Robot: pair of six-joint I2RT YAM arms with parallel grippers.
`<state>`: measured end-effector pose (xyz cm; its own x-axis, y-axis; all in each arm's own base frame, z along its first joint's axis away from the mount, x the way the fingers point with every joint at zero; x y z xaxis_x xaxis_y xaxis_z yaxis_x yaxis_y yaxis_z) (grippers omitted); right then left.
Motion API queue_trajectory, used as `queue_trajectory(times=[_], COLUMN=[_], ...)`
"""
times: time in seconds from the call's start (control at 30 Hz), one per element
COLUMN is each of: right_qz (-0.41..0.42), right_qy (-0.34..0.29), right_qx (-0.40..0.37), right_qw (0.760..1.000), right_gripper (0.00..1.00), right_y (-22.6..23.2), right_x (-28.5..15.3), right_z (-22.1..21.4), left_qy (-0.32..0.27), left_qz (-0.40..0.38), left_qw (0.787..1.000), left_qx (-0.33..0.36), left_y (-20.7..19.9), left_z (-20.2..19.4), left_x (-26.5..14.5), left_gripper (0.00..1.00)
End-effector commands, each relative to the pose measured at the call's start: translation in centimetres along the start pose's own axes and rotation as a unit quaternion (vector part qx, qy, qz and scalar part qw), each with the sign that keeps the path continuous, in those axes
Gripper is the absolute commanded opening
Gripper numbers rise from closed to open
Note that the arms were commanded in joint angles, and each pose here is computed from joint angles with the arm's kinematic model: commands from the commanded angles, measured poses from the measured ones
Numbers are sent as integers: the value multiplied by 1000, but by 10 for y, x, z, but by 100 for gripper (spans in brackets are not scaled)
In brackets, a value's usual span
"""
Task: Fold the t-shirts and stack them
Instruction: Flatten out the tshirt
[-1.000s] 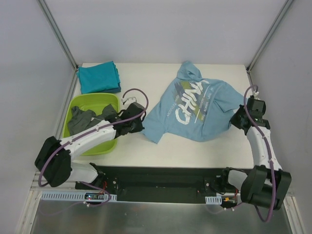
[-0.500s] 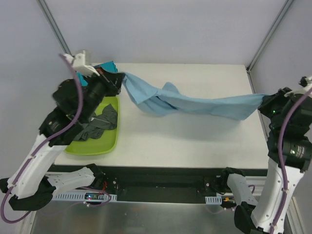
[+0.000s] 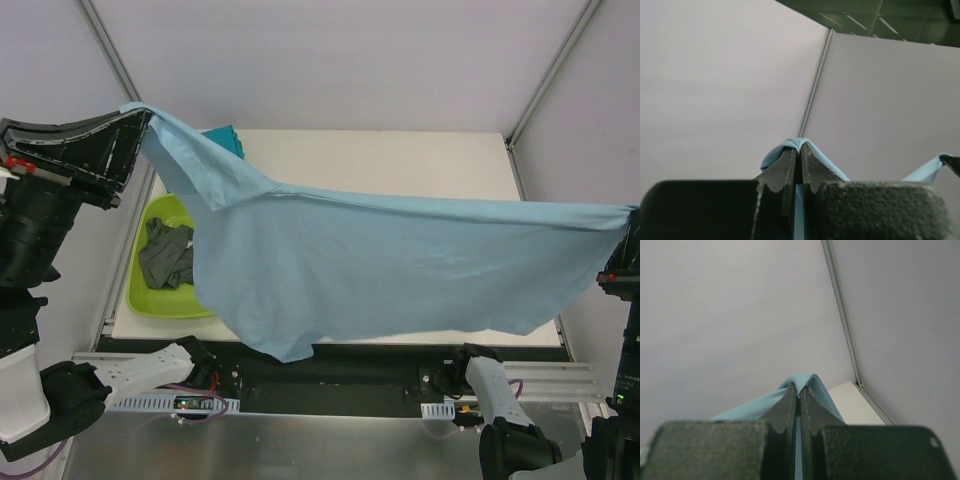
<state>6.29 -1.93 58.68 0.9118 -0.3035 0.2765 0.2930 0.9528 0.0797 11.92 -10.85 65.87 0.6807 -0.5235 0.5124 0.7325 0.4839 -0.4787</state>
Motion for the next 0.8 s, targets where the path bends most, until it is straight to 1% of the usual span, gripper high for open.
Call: queue_trajectory(times=[0.0, 0.07, 0.13, 0.2, 0.27, 0.33, 0.4, 0.5, 0.57, 0.6, 0.63, 0.73, 0.77], right_qz=[-11, -21, -31, -32, -28, -28, -30, -30, -25, -25, -18, -9, -5], right_qy=[68, 84, 103, 125, 152, 182, 219, 262, 301, 319, 341, 411, 427], right_qx=[-20, -23, -27, -30, -33, -37, -42, -47, -70, -74, -77, -81, -79], right_qw=[997, 996, 994, 991, 987, 982, 974, 964, 951, 945, 937, 908, 901], right_gripper=[0, 0, 0, 0, 0, 0, 0, 0, 0, 0, 0, 0, 0], right_y=[0, -2, -4, -2, 1, 2, 3, 4, 3, 2, 3, 3, 5], right_x=[42, 61, 80, 104, 129, 155, 182, 217, 243, 251, 259, 275, 281], right_z=[-31, -44, -61, -84, -114, -150, -199, -270, -327, -353, -381, -455, -474], left_qy=[-23, -25, -30, -28, -24, 6, 38, 106, 159, 191, 211, 266, 280], left_qz=[5, 60, 129, 200, 265, 295, 322, 340, 331, 332, 338, 344, 349], left_qw=[999, 996, 986, 970, 947, 936, 928, 919, 918, 913, 907, 890, 883], left_qx=[46, 68, 100, 133, 179, 191, 182, 171, 150, 141, 138, 140, 143], left_y=[2, 27, 60, 96, 136, 180, 229, 300, 342, 370, 393, 447, 466], left_z=[11, 2, -9, -29, -50, -82, -117, -183, -233, -267, -292, -358, -379], left_x=[21, 40, 62, 87, 111, 136, 156, 183, 198, 203, 205, 203, 200], left_gripper=[0, 0, 0, 0, 0, 0, 1, 1, 1, 1, 1, 2, 3])
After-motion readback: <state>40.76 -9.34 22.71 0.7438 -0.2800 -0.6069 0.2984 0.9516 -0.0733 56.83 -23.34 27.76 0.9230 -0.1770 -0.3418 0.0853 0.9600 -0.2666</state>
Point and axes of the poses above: each gripper's point midway between its finger pads, its own x axis out along the fingers, its own y axis along the line the jaws close on, z = x × y, the point moved 1 cm from there along -x, back along the fingers, and after that the axes turned 15 degrees about -x, right-handed, at the moved point
